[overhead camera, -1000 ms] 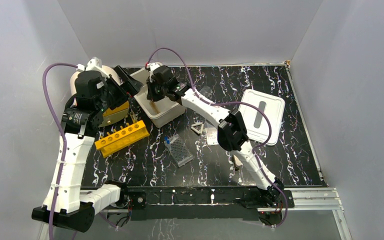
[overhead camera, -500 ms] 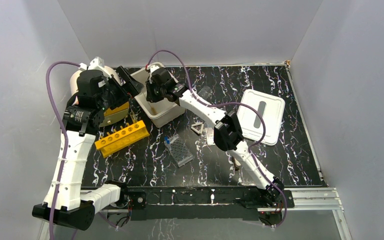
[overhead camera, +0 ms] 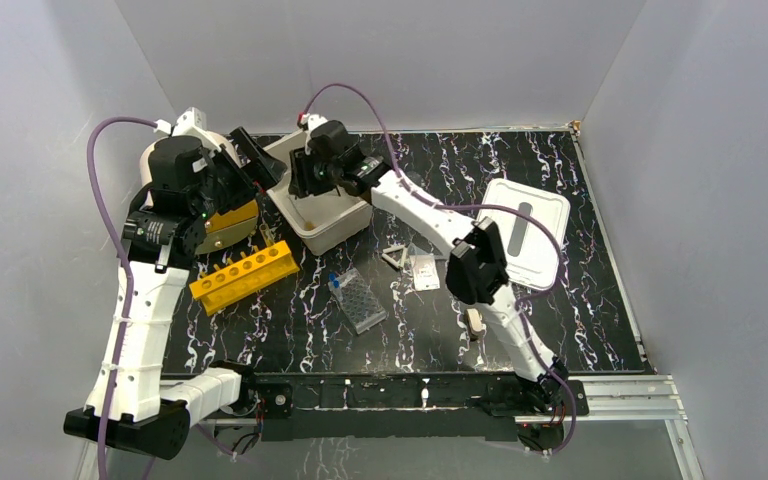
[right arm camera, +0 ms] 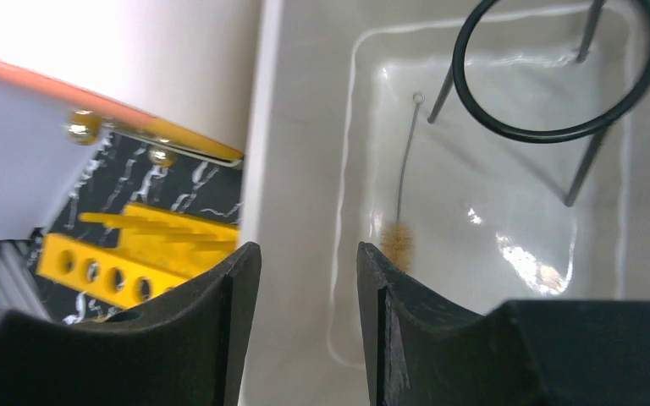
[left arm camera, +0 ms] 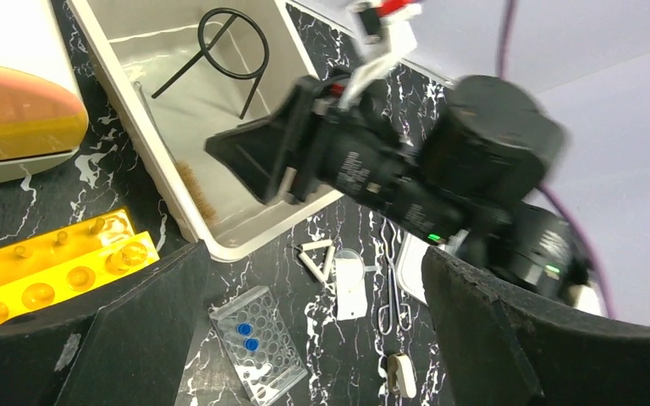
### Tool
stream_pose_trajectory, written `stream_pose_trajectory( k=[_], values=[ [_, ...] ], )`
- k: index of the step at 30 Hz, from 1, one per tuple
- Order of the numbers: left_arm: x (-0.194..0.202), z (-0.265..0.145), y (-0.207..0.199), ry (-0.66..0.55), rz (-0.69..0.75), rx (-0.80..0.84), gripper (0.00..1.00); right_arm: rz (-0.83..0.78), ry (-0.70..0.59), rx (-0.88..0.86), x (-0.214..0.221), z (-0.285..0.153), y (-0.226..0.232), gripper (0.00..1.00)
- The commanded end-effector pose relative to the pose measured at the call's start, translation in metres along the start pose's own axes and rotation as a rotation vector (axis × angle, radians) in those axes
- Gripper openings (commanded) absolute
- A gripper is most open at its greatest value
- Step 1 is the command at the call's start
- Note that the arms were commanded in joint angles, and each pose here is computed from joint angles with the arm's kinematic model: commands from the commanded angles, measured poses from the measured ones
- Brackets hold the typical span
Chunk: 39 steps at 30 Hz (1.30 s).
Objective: Organize the chemistry lab equipment
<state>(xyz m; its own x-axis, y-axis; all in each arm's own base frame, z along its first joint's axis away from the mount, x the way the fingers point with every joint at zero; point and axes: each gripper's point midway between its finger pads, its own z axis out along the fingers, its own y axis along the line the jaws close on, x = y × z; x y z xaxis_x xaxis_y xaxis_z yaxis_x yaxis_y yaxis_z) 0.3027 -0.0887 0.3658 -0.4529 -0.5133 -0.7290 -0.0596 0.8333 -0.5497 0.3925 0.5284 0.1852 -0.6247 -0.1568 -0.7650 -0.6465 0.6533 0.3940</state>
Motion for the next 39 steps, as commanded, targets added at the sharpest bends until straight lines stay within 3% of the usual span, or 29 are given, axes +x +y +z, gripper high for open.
stream_pose_trajectory(
  k=[1, 5, 8, 15, 24, 30, 34, 39],
  values=[
    [-0.014, -0.007, -0.017, -0.035, 0.034, 0.066, 0.95, -0.026, -0.292, -0.065, -0.105, -0.096, 0.041, 0.55],
    [-0.015, -0.008, -0.019, -0.044, 0.035, 0.076, 0.96, 0.032, -0.346, 0.04, -0.12, -0.136, 0.007, 0.58],
    [-0.015, -0.008, -0.018, -0.047, 0.034, 0.074, 0.96, 0.14, -0.374, 0.174, -0.124, -0.167, -0.043, 0.64],
    [-0.008, -0.002, -0.017, -0.019, 0.041, 0.081, 0.97, 0.417, -0.311, 0.454, -0.086, -0.2, -0.161, 0.9],
    [-0.004, 0.01, -0.019, 0.017, 0.055, 0.089, 0.98, 0.501, -0.21, 0.586, -0.051, -0.172, -0.225, 0.96],
    [0.0, 0.019, -0.013, 0.033, 0.05, 0.067, 0.98, 0.586, -0.046, 0.702, -0.008, -0.142, -0.263, 0.99],
    [0.0, 0.023, -0.017, 0.042, 0.063, 0.083, 0.98, 0.623, -0.002, 0.779, 0.012, -0.127, -0.282, 0.99],
    [0.001, 0.027, -0.015, 0.047, 0.068, 0.075, 0.98, 0.617, 0.039, 0.743, 0.025, -0.099, -0.29, 0.99]
  ],
)
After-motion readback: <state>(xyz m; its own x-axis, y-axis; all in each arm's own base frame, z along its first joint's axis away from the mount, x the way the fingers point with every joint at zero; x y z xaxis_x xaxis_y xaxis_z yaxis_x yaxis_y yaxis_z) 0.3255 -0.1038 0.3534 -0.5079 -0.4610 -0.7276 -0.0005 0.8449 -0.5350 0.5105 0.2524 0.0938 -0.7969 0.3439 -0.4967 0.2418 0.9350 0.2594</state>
